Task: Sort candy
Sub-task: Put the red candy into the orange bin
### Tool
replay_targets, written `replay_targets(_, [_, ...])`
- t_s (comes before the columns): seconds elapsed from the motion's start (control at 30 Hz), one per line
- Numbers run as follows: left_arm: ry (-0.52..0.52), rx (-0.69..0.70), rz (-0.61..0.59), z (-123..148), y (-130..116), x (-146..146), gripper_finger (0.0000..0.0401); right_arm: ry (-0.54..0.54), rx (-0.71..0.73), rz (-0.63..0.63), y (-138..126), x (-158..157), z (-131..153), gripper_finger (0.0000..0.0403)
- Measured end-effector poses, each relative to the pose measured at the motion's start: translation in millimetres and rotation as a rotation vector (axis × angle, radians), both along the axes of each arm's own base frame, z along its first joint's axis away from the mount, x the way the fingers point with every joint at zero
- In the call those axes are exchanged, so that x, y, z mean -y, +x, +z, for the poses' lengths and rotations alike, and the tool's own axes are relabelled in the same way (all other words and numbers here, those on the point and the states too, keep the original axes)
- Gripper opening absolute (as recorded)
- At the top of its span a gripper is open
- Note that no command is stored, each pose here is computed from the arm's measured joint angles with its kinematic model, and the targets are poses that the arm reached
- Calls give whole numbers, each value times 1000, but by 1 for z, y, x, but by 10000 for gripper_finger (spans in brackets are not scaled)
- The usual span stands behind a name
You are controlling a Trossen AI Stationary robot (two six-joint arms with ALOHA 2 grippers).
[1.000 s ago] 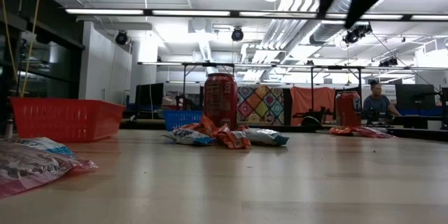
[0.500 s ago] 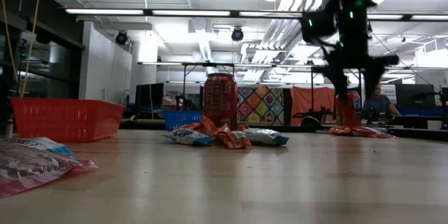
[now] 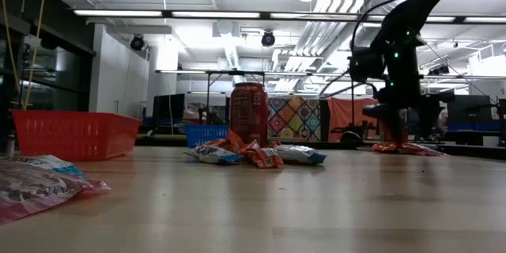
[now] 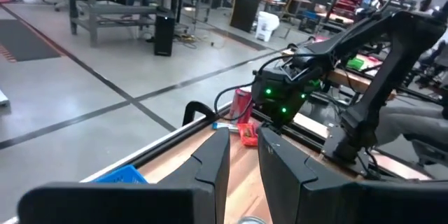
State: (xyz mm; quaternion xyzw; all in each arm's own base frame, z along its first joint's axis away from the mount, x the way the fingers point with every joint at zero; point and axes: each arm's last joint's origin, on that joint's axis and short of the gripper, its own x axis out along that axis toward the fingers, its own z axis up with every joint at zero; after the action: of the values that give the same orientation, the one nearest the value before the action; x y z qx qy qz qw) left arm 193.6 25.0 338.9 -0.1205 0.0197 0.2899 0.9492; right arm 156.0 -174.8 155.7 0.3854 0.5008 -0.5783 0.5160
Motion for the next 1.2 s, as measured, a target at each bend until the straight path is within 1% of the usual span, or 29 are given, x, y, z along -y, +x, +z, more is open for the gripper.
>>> replay_targets(0.17, [-11, -5, -44, 0, -2, -21, 63, 79, -46, 50, 1, 2, -15, 280])
replay_targets(0.27, [-28, -4, -95, -1, -3, -27, 63, 106, -69, 75, 3, 3, -19, 262])
replay_targets(0.33, [-32, -8, -111, -1, -4, -30, 63, 120, -79, 86, 3, 3, -22, 236])
replay_targets(0.4, [-16, -17, -110, -1, -4, -33, 63, 131, -70, 93, 4, 3, -23, 197])
replay_targets(0.5, [10, -24, -101, 0, -7, -36, 63, 136, -61, 108, 5, -1, -21, 113])
replay_targets(0.57, [21, -12, -87, 3, -11, -38, 63, 171, -93, 131, 3, -10, -18, 47])
replay_targets(0.6, [25, -7, -79, 4, -13, -39, 63, 170, -90, 142, 4, -13, -16, 26])
replay_targets(0.63, [29, -1, -72, 5, -15, -40, 63, 153, -71, 156, 7, -15, -11, 16])
replay_targets(0.77, [58, 17, -51, 10, -24, -42, 63, 146, -27, 197, 10, -32, 7, 33])
replay_targets(0.87, [88, 20, -36, 14, -30, -43, 63, 72, 61, 248, 14, -42, 24, 17])
replay_targets(0.93, [94, 25, -24, 15, -32, -45, 63, 37, 153, 302, 18, -49, 36, 7])
replay_targets(1.0, [93, 24, -17, 15, -33, -46, 63, -19, 289, 386, 25, -53, 48, 10])
replay_targets(1.07, [91, 24, -36, 14, -33, -48, 63, -65, 433, 478, 32, -59, 62, 12])
replay_targets(1.2, [86, 12, -125, 12, -29, -49, 63, -145, 725, 638, 47, -75, 89, 4])
